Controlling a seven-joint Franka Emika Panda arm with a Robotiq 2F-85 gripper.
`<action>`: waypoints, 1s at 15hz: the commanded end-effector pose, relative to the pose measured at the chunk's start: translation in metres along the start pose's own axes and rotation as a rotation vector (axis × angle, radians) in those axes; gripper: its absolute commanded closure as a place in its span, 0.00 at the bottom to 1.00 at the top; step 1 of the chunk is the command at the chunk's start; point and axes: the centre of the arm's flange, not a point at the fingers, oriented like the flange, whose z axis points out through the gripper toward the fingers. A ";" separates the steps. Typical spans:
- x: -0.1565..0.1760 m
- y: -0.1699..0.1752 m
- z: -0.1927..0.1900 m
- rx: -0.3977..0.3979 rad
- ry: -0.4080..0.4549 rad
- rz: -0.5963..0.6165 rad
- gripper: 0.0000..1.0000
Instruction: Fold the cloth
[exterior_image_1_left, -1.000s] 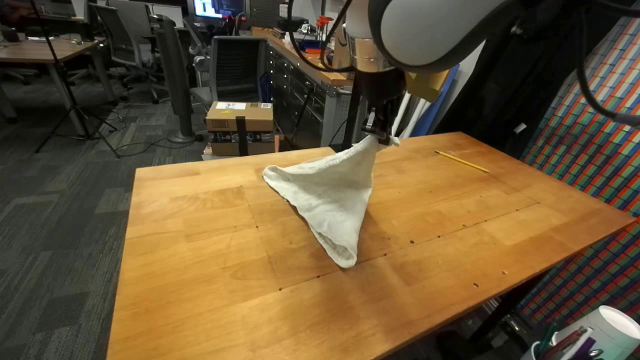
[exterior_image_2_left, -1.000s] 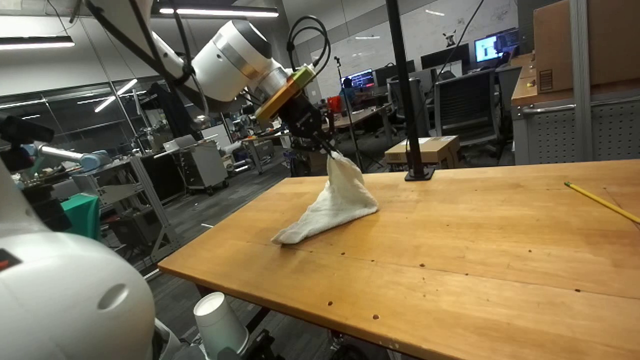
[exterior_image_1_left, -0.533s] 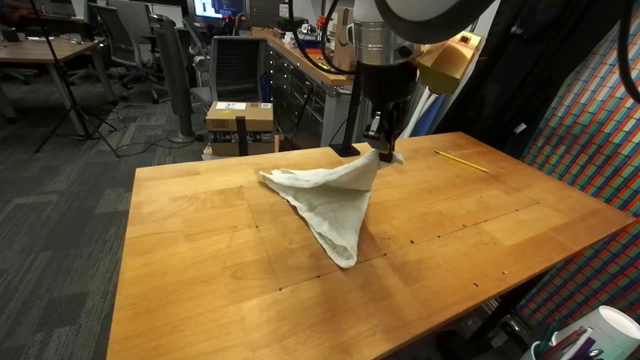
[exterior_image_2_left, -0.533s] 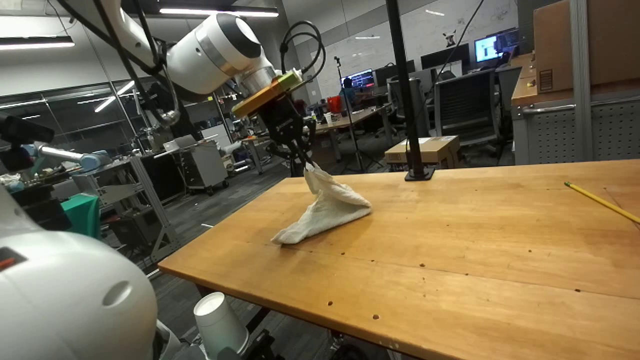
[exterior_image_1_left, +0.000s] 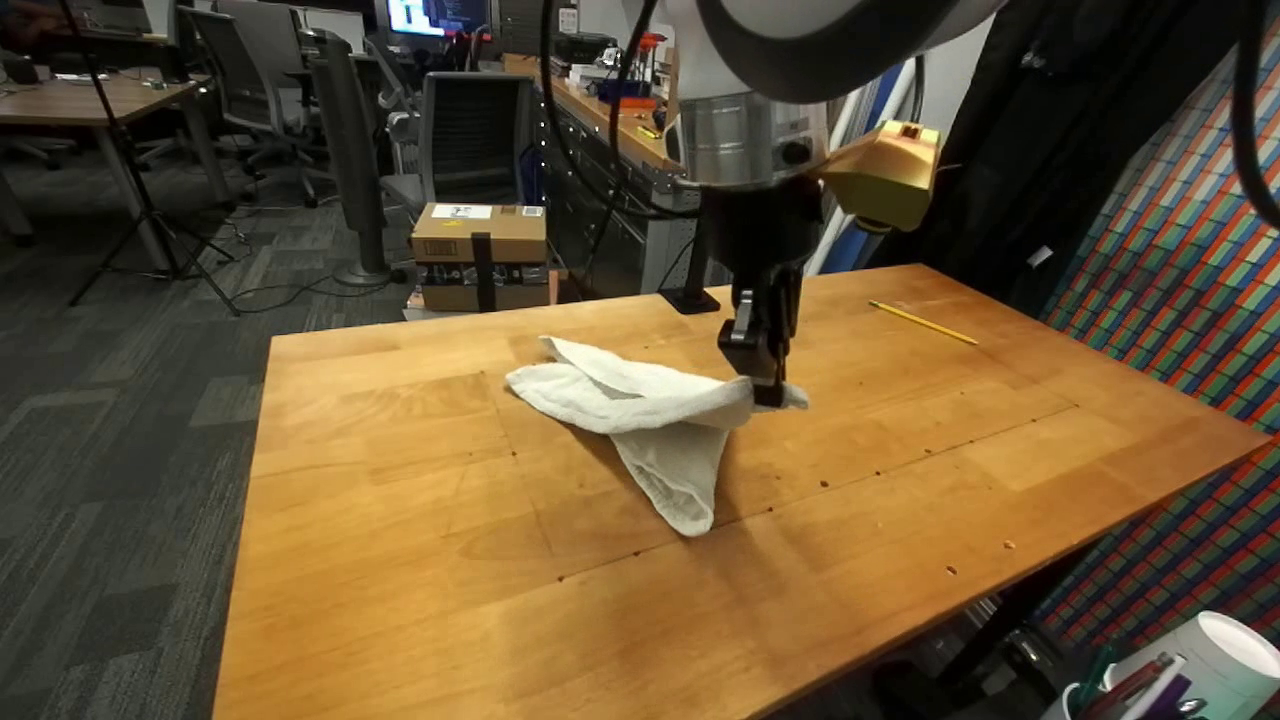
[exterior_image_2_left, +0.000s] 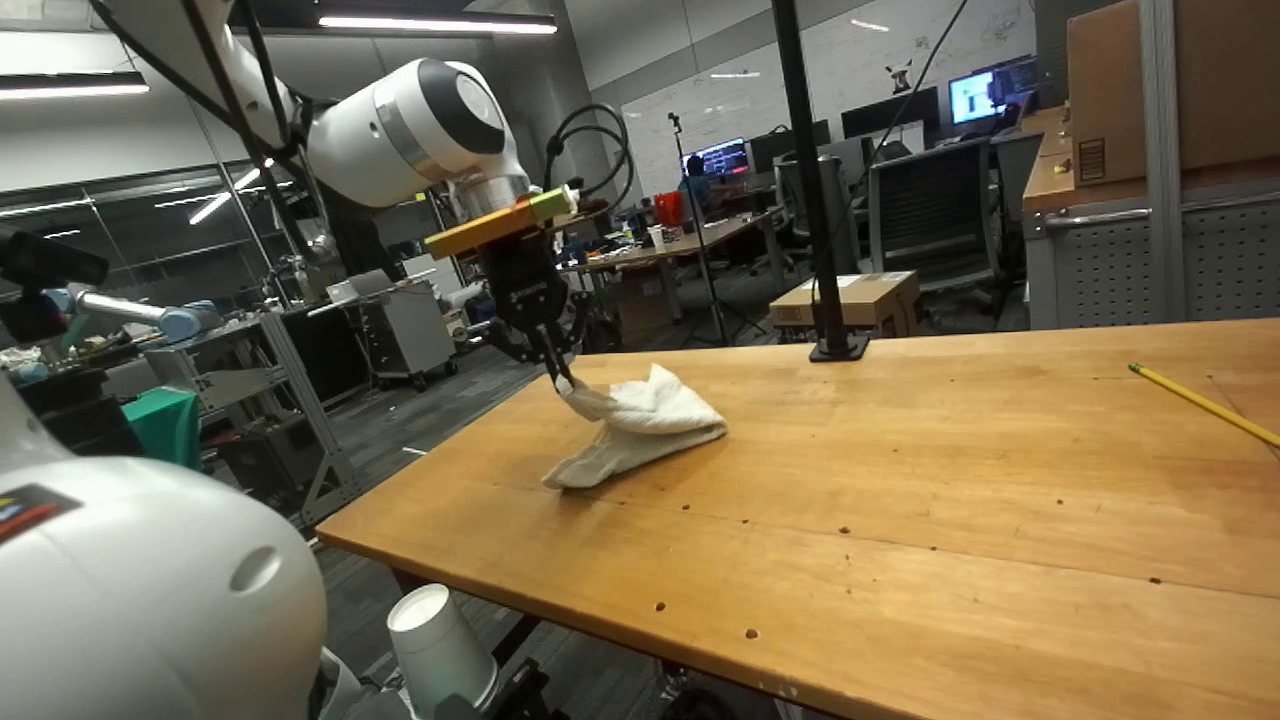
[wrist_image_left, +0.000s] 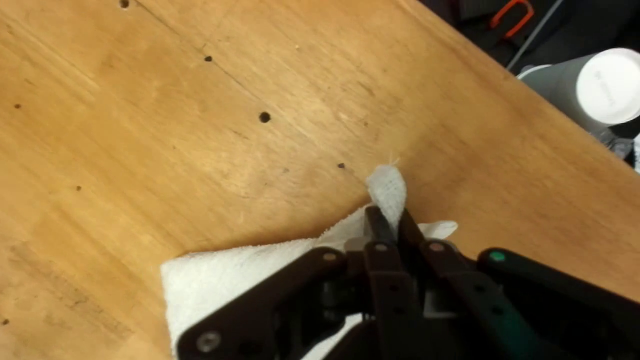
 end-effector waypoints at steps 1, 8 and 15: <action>0.019 -0.040 0.005 0.067 -0.039 -0.099 0.93; 0.052 -0.097 0.029 0.103 -0.091 -0.235 0.92; 0.065 -0.070 0.046 0.146 -0.118 -0.201 0.44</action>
